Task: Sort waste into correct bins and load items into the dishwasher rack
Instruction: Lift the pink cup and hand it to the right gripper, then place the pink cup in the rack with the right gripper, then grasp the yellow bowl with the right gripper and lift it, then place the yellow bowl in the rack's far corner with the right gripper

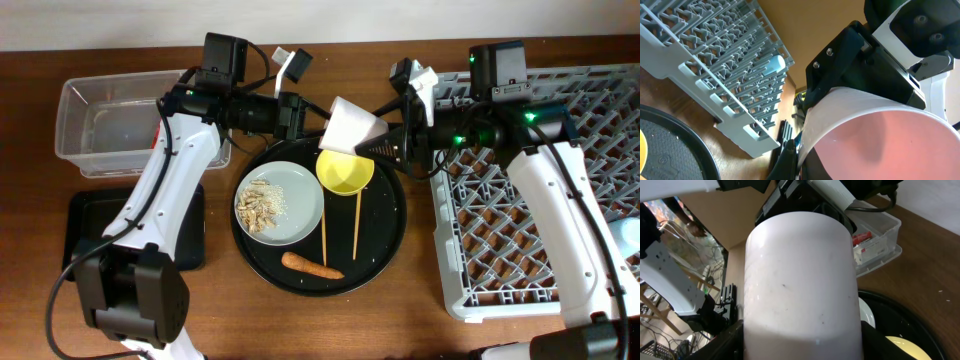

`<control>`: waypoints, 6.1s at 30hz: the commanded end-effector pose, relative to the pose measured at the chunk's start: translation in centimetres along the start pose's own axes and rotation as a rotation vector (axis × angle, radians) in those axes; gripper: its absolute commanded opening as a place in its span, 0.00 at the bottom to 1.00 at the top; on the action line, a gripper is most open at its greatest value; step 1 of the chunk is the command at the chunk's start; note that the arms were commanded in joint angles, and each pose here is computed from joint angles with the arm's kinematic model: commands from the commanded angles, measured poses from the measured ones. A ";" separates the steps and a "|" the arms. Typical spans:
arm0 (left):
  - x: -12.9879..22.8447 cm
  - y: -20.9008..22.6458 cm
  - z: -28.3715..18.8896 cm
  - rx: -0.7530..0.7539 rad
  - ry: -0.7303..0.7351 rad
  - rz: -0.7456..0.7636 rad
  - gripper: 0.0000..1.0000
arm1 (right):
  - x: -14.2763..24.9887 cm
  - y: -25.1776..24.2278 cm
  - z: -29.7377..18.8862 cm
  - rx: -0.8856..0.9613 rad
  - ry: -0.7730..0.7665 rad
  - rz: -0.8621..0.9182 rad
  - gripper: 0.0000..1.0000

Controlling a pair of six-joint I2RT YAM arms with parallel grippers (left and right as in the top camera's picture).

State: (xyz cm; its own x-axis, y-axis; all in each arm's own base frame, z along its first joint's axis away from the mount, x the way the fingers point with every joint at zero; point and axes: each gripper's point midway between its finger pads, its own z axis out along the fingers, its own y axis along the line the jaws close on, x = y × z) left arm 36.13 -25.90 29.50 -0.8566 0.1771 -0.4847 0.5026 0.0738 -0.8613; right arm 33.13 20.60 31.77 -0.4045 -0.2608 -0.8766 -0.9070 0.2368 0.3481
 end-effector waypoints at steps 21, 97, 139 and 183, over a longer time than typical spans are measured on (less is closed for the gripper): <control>3.0 11.1 -14.2 -1.003 -0.107 -0.244 0.33 | 8.4 -7.6 -5.4 0.578 0.330 0.420 0.33; 6.7 9.2 -23.4 -1.337 -0.156 -0.362 0.36 | 22.2 -14.6 -8.7 0.893 0.618 0.913 0.12; 7.2 9.6 -26.6 -1.527 -0.170 -0.383 0.84 | 24.0 -18.0 6.8 0.914 0.770 0.878 0.08; 7.2 9.6 -26.5 -1.523 -0.170 -0.383 0.84 | 24.2 -22.9 -41.7 2.524 0.665 1.023 0.04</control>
State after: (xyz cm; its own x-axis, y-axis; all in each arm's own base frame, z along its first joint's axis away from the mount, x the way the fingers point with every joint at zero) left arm 37.86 1.88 20.96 -0.9164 -0.1733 -0.3609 -0.1740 0.9843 -0.0307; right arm 38.11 -31.23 17.38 -0.6849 0.4804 -0.5479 0.6721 0.1260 -0.7296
